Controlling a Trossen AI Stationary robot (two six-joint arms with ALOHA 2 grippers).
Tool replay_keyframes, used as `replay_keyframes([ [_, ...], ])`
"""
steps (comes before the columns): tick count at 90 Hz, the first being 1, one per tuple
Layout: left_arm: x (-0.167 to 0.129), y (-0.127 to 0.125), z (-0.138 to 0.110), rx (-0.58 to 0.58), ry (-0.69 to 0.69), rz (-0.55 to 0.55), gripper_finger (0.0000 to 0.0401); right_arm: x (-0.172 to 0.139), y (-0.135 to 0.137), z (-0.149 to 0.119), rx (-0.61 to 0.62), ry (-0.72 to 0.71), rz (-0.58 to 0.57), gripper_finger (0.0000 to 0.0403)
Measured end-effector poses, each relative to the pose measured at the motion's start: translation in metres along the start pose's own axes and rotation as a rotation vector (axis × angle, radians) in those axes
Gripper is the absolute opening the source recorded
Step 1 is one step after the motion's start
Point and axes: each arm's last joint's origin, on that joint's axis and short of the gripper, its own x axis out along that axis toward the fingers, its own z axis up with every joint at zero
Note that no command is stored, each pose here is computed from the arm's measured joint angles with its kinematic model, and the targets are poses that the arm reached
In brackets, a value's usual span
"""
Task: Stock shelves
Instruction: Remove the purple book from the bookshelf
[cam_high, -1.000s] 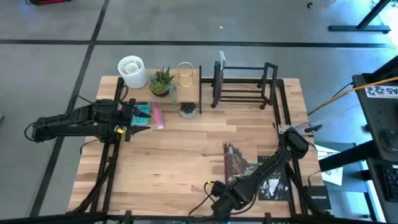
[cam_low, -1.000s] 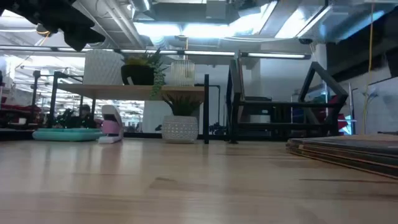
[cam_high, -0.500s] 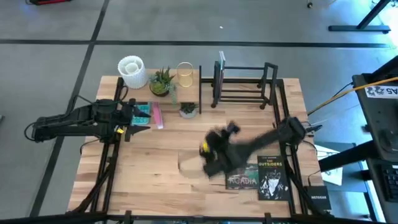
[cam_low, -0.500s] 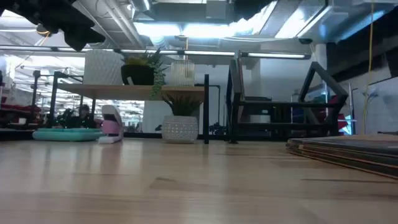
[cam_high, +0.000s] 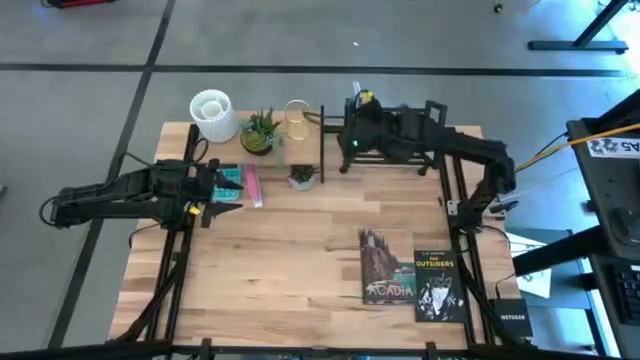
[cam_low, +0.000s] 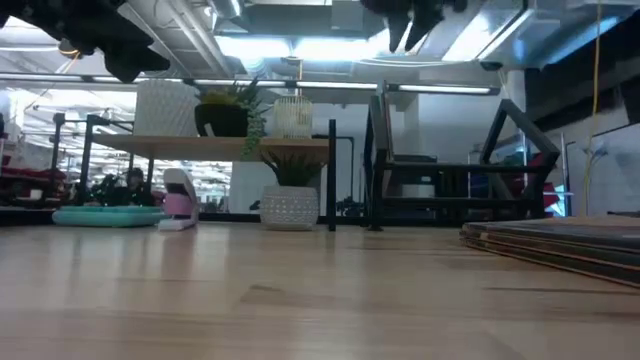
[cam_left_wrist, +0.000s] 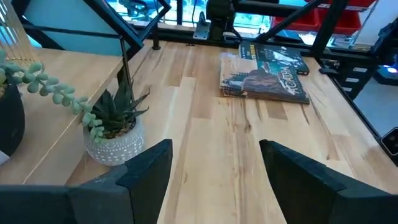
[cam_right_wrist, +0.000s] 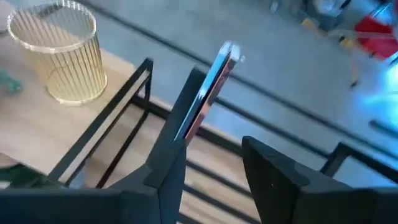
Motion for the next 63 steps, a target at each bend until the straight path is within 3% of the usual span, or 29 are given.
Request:
replay_keyframes([
  [27,0.0,0.0,0.0,-0.001,0.002,0.0,0.0237,0.034,-0.023,0.023,0.093,0.059,0.028,0.0149],
  [51,0.0,0.0,0.0,0.0,0.002,0.0,0.0237,0.046,-0.032,0.032,0.138,0.041,0.032,0.0242],
  [63,0.0,0.0,0.0,-0.001,0.002,0.0,0.0237,0.048,-0.035,0.035,0.157,0.016,-0.005,0.0259],
])
